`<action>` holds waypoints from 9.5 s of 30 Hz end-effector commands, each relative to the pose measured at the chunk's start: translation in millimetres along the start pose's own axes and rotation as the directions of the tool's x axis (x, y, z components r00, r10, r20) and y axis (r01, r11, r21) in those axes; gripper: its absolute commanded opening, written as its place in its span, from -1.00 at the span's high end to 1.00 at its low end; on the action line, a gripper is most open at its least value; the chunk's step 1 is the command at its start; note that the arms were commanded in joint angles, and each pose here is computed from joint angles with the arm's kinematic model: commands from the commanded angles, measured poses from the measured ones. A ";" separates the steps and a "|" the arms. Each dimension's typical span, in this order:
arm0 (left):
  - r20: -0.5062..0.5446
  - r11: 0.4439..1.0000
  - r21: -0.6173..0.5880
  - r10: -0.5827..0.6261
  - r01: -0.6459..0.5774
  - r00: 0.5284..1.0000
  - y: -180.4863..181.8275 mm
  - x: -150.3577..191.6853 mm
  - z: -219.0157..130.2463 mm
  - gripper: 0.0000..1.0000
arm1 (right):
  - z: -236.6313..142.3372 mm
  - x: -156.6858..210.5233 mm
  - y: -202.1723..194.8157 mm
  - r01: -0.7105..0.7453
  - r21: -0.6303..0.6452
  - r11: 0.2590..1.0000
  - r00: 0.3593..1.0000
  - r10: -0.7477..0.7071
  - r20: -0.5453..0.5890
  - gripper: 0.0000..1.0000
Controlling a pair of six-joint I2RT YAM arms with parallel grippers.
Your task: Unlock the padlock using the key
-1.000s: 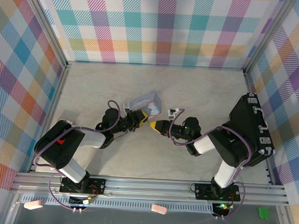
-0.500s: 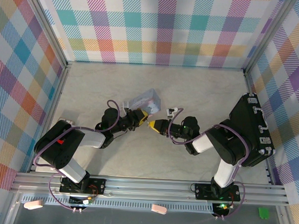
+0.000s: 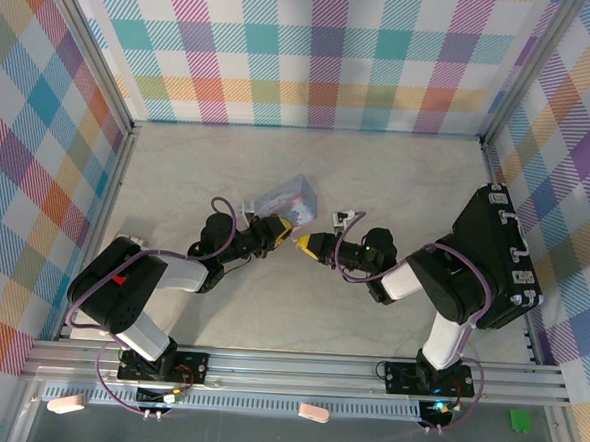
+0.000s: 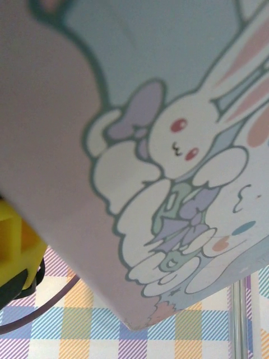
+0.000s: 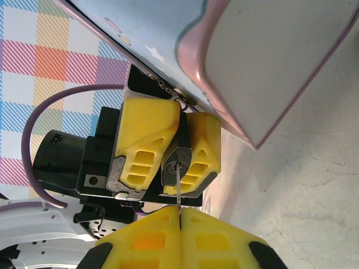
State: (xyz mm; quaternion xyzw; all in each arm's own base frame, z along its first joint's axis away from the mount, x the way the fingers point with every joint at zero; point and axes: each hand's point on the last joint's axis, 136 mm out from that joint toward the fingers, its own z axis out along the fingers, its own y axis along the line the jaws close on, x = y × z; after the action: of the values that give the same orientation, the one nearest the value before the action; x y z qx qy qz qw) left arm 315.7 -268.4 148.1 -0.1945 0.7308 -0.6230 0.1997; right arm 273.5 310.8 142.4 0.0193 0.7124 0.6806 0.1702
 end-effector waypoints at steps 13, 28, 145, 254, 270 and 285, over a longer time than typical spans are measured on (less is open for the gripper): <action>-0.038 0.968 0.203 0.160 -0.149 0.986 -64.3 16.2 1.0 1.00 | 4.0 -17.1 -2.5 -0.023 0.007 1.000 0.996 0.022 0.081 1.00; -0.038 0.968 0.159 0.203 -0.195 0.978 -64.9 22.9 2.3 1.00 | 14.2 -9.3 -2.1 -0.032 0.005 0.999 0.997 0.031 0.070 1.00; -0.150 0.803 -0.540 0.203 -0.252 0.968 29.1 18.3 -32.9 1.00 | 31.0 70.8 -8.2 0.943 0.331 0.027 0.128 -0.949 -0.288 0.01; -0.125 0.464 -0.827 0.398 -0.317 0.909 119.5 -70.0 -35.2 -0.19 | 6.2 -11.8 -148.8 0.214 0.789 0.576 0.947 -0.322 -0.022 0.14; -0.079 0.491 -0.826 0.384 -0.276 0.920 121.8 -63.3 -46.4 -0.18 | 37.3 -34.1 -143.3 0.180 0.802 0.570 0.943 -0.332 0.025 0.30; -0.080 0.489 -0.828 0.379 -0.273 0.922 123.0 -61.7 -49.0 -0.18 | 27.8 -45.9 -111.8 0.182 0.799 0.573 0.912 -0.403 0.082 0.29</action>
State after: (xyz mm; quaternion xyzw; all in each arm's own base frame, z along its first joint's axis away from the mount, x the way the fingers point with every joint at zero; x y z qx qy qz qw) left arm 370.5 -208.2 80.6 -0.1487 0.9137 -0.2212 0.3068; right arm 294.4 321.9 24.7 0.0249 0.9376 0.2586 0.2313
